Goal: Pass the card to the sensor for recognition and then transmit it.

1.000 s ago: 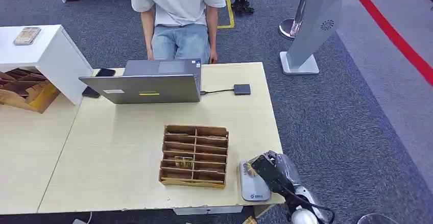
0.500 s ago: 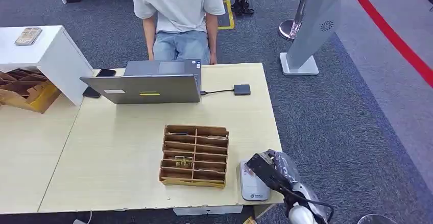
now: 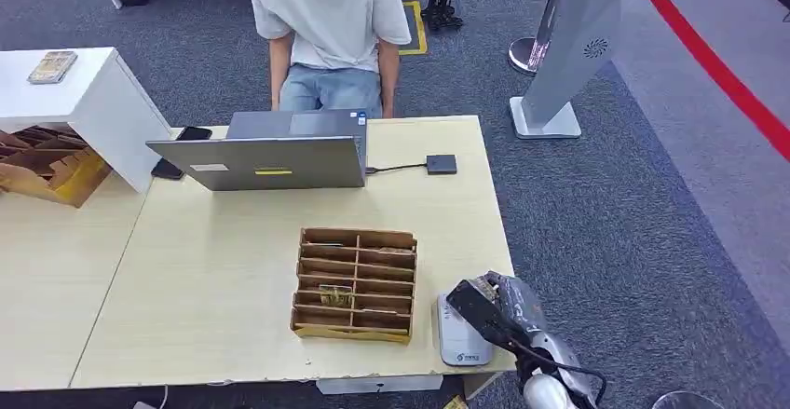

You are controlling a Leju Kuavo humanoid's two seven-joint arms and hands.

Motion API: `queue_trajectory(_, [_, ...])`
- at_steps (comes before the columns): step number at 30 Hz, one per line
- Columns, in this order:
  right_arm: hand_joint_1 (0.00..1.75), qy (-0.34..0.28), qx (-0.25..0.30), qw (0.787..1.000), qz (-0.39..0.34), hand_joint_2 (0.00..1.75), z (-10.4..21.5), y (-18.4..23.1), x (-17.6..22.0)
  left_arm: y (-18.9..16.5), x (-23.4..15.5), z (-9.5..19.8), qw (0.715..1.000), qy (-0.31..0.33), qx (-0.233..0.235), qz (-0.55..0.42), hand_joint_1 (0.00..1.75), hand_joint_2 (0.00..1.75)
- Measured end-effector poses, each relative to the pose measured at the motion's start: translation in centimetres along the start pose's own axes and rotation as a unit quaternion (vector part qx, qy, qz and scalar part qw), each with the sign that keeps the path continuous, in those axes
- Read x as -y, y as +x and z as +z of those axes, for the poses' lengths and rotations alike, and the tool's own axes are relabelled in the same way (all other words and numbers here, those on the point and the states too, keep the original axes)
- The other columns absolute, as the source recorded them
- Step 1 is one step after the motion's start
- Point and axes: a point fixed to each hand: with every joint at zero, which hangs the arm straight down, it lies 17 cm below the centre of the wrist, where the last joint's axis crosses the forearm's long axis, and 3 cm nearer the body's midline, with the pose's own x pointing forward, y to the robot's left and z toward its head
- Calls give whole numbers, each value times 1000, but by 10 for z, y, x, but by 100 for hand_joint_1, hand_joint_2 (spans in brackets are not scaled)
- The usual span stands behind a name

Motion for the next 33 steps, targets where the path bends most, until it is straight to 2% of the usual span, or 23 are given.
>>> queue_trajectory(12, [175, -28, 25, 999, -6, 175, -7, 12, 15, 10, -1, -3, 1000, 1, 3, -2, 0, 0])
queue_trajectory(24, [175, -113, 93, 988, -56, 175, 13, 51, 51, 11, -5, -2, 1000, 7, 13, -2, 0, 0])
queue_trajectory(33, [175, -125, 105, 984, -65, 175, 16, 62, 60, 10, -6, -2, 1000, 7, 12, -2, 0, 0])
